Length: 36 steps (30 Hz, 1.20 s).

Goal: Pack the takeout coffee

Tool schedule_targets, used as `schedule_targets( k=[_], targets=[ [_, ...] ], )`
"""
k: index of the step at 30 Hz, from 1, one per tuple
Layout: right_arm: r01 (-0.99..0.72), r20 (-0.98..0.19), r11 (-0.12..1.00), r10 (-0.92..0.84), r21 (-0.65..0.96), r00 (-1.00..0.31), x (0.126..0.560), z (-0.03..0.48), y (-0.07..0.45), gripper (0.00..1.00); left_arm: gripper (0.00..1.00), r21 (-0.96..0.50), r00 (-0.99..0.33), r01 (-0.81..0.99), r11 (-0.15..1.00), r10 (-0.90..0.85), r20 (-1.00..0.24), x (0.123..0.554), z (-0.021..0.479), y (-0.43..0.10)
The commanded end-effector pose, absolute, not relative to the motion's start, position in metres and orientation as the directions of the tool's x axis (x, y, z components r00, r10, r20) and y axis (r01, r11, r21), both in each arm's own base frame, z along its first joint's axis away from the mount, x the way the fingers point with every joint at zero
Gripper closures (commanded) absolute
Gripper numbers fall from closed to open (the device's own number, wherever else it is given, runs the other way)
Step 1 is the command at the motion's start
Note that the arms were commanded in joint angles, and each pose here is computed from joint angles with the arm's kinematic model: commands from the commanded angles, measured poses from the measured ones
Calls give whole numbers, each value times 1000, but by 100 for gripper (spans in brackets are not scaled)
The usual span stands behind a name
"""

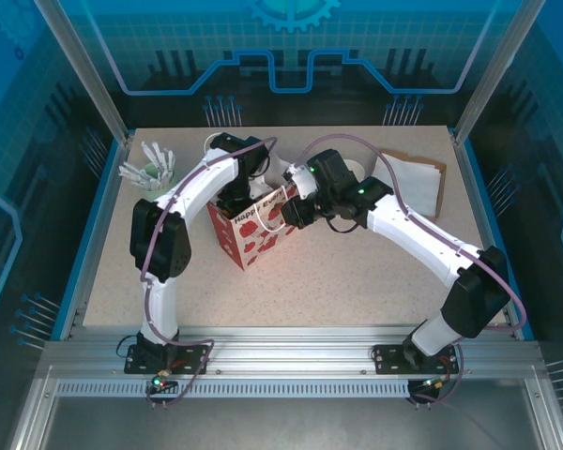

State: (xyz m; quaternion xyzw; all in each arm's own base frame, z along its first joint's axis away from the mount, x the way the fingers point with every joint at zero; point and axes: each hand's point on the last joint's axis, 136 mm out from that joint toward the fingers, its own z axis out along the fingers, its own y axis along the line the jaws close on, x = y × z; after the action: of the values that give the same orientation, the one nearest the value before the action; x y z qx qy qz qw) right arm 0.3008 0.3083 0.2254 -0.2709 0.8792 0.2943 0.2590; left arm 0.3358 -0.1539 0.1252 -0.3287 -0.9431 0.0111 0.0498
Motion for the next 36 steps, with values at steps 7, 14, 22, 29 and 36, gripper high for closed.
schedule_targets(
  k=[7,14,22,29,36],
  targets=[
    [-649,-613,666,-352,367,-708,293,225,313,85,42,-83,-773,627,775,632,64,337,116,-167],
    [-650,-612,669,-355,361,-706,293,226,311,85,30,-82,-772,633,770,635,4,334,145,-169],
    [-652,-614,669,-359,356,-703,293,226,310,85,22,-82,-768,640,764,637,-59,328,171,-171],
    [-648,-608,673,-360,356,-707,293,222,310,85,13,-68,-766,642,764,636,-88,327,182,-169],
    [-649,-608,671,-359,359,-708,293,222,310,85,7,-64,-762,646,761,638,-109,327,188,-170]
  ],
)
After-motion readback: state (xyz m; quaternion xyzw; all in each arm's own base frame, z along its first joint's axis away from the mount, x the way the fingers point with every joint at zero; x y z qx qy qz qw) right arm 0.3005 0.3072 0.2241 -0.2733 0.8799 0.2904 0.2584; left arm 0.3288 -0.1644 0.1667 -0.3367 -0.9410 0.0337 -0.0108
